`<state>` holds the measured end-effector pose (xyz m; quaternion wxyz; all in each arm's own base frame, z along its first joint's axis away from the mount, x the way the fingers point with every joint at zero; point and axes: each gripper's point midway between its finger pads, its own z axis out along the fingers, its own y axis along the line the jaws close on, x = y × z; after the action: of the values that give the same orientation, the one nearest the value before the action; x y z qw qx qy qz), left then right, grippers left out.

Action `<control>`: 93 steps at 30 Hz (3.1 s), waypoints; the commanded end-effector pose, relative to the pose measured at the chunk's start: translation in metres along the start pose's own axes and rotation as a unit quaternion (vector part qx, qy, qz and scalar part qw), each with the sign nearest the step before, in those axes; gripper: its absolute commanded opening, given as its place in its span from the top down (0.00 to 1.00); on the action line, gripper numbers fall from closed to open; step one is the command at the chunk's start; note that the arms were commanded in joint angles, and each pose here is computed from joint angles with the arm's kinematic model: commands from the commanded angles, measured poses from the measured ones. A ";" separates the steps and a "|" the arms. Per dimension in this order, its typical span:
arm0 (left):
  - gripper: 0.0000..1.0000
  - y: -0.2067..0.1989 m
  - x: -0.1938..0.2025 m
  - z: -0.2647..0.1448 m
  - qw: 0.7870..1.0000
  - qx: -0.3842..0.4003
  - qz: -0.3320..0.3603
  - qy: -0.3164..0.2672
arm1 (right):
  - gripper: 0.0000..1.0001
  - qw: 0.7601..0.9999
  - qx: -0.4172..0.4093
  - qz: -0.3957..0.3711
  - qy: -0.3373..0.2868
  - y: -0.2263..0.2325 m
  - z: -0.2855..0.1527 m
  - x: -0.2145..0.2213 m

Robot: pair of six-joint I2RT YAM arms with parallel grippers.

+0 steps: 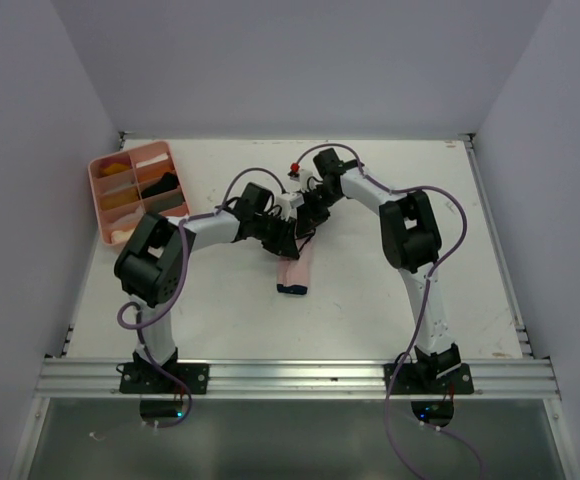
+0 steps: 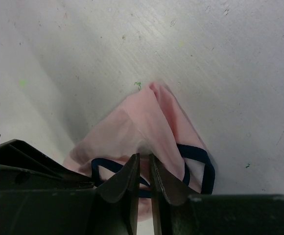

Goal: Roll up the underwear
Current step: Fold the underwear

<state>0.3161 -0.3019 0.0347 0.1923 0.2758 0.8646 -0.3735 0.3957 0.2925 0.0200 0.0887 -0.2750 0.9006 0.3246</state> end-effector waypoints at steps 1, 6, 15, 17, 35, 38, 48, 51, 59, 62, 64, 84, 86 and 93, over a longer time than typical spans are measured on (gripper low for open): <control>0.72 -0.005 -0.003 0.000 1.000 0.004 -0.001 0.000 | 0.82 1.000 0.008 -0.010 0.003 -0.004 0.001 -0.001; 0.73 -0.005 -0.002 -0.002 1.000 0.000 -0.005 -0.001 | 0.82 1.000 0.011 -0.012 0.003 -0.005 0.001 -0.001; 1.00 -0.015 -0.011 -0.009 1.000 0.010 0.007 -0.014 | 0.82 1.000 0.015 -0.015 0.006 -0.008 0.002 0.000; 1.00 -0.015 -0.015 -0.013 1.000 0.005 0.013 -0.021 | 0.82 1.000 0.016 -0.017 0.009 -0.009 0.003 0.002; 0.67 -0.006 -0.006 -0.023 1.000 -0.024 0.017 -0.011 | 0.83 0.999 0.024 -0.023 0.018 -0.013 0.003 0.006; 0.68 -0.005 0.002 -0.021 1.000 -0.023 0.011 -0.003 | 0.83 0.999 0.024 -0.024 0.017 -0.013 0.002 0.006; 0.70 0.000 0.011 -0.009 1.000 -0.013 -0.011 0.015 | 0.83 0.999 0.023 -0.021 0.020 -0.014 0.004 0.007; 0.70 -0.002 0.012 -0.006 1.000 -0.003 -0.015 0.017 | 0.83 0.999 0.024 -0.021 0.021 -0.014 0.004 0.007; 0.71 -0.014 0.010 -0.008 1.000 0.025 -0.019 0.004 | 0.83 0.999 0.023 -0.022 0.023 -0.014 0.005 0.009; 0.73 -0.016 0.006 -0.009 0.999 0.030 -0.019 0.000 | 0.83 0.999 0.023 -0.021 0.022 -0.014 0.005 0.009; 0.73 -0.016 0.006 -0.008 0.999 0.031 -0.020 0.000 | 0.83 0.999 0.024 -0.022 0.022 -0.014 0.004 0.009; 1.00 -0.011 0.001 -0.022 0.999 0.033 -0.028 -0.019 | 0.84 0.999 0.024 -0.025 0.027 -0.016 0.006 0.013; 1.00 -0.006 0.003 -0.026 0.999 0.024 -0.026 -0.020 | 0.84 0.999 0.024 -0.024 0.029 -0.016 0.006 0.014; 1.00 -0.004 -0.004 -0.040 0.999 0.005 0.000 -0.042 | 0.84 0.999 0.024 -0.026 0.030 -0.017 0.007 0.015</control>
<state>0.3028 -0.2749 0.0413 0.1821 0.2395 0.8702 -0.3901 0.3957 0.2899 0.0186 0.0936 -0.2982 0.8944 0.3200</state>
